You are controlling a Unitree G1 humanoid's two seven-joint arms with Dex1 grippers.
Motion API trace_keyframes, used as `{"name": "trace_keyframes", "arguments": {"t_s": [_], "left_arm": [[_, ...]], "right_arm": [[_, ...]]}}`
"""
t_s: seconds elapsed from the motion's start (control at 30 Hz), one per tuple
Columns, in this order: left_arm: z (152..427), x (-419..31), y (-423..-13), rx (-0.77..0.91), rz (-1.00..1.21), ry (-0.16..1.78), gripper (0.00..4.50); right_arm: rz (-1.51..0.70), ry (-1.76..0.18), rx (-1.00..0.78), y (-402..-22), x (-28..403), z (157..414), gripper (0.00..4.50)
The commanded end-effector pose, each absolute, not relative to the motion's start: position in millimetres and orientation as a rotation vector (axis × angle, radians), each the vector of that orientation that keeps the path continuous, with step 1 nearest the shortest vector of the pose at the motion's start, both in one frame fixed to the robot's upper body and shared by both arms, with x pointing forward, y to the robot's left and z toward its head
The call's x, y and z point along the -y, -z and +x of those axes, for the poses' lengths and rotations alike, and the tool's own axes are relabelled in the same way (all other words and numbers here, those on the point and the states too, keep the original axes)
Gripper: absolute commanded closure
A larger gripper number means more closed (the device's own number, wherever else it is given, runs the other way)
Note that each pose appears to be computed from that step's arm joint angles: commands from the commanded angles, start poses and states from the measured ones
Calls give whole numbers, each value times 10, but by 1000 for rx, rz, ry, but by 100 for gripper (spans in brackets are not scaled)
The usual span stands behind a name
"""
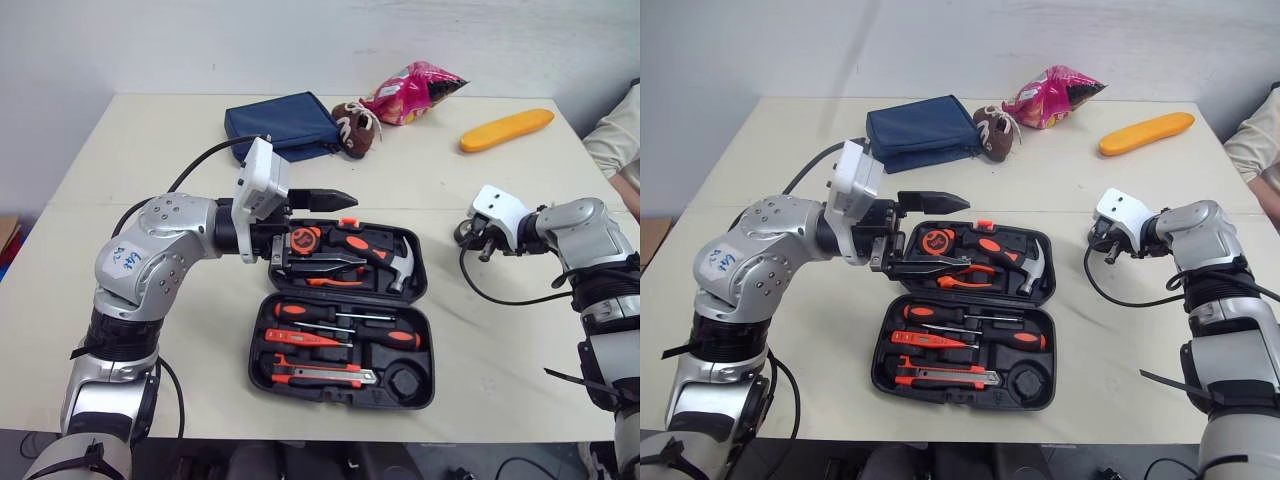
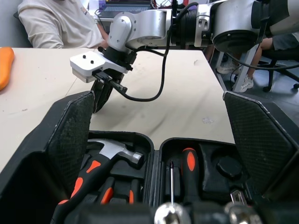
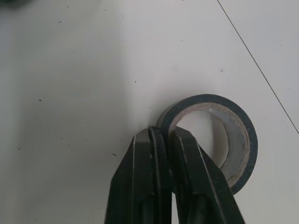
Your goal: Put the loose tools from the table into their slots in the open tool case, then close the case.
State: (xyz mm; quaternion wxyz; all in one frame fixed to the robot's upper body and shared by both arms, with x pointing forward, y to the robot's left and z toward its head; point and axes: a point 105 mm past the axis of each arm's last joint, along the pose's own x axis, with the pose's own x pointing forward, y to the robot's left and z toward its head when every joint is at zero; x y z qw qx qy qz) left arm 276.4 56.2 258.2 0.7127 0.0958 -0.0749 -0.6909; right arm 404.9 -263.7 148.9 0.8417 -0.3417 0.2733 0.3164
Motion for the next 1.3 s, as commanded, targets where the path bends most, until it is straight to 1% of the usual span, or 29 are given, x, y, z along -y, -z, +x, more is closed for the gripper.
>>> {"name": "trace_keyframes", "arguments": {"t_s": [0.03,0.13,0.2,0.27,0.33,0.37,0.4,0.47,0.53,0.63,0.67,0.77,0.83,0.93,1.17,1.3], "left_arm": [[2732,-557,-2637,202,232,1534,0],[2722,-576,-2587,174,242,1546,0],[2696,-603,-2482,139,291,1570,0],[2671,-624,-2409,117,325,1588,0],[2600,-634,-2327,67,296,1632,0],[2574,-638,-2298,48,284,1648,0],[2544,-657,-2197,-5,288,1667,0],[2508,-725,-1942,-86,362,1692,0],[2462,-742,-1826,-115,372,1713,0],[2385,-691,-1841,-97,323,1745,0],[2364,-677,-1847,-92,315,1752,0],[2192,-644,-1827,-92,309,1813,0],[2171,-656,-1806,-101,310,1811,0],[2167,-678,-1765,-109,333,1809,0],[2165,-651,-1791,-97,331,1819,0],[2163,-652,-1771,-100,344,1819,0]], "right_arm": [[-730,-677,-548,-1611,2713,3978,444],[-715,-769,-480,-1828,2622,3810,444],[-688,-869,-452,-1954,2479,3588,444],[-669,-922,-443,-2015,2372,3415,444],[-631,-1050,-414,-2048,2096,3079,444],[-620,-1096,-410,-2046,1997,2944,444],[-609,-1176,-381,-2022,1835,2763,444],[-581,-1256,-367,-1928,1619,2494,444],[-581,-1291,-369,-1826,1494,2297,444],[-599,-1320,-406,-1673,1428,2081,444],[-605,-1327,-416,-1633,1416,2028,444],[-626,-1319,-434,-1439,1413,1866,444],[-625,-1319,-443,-1399,1422,1799,444],[-651,-1305,-451,-1360,1458,1789,444],[-613,-1321,-472,-1247,1421,1779,444],[-606,-1314,-515,-1184,1459,1768,444]]}}
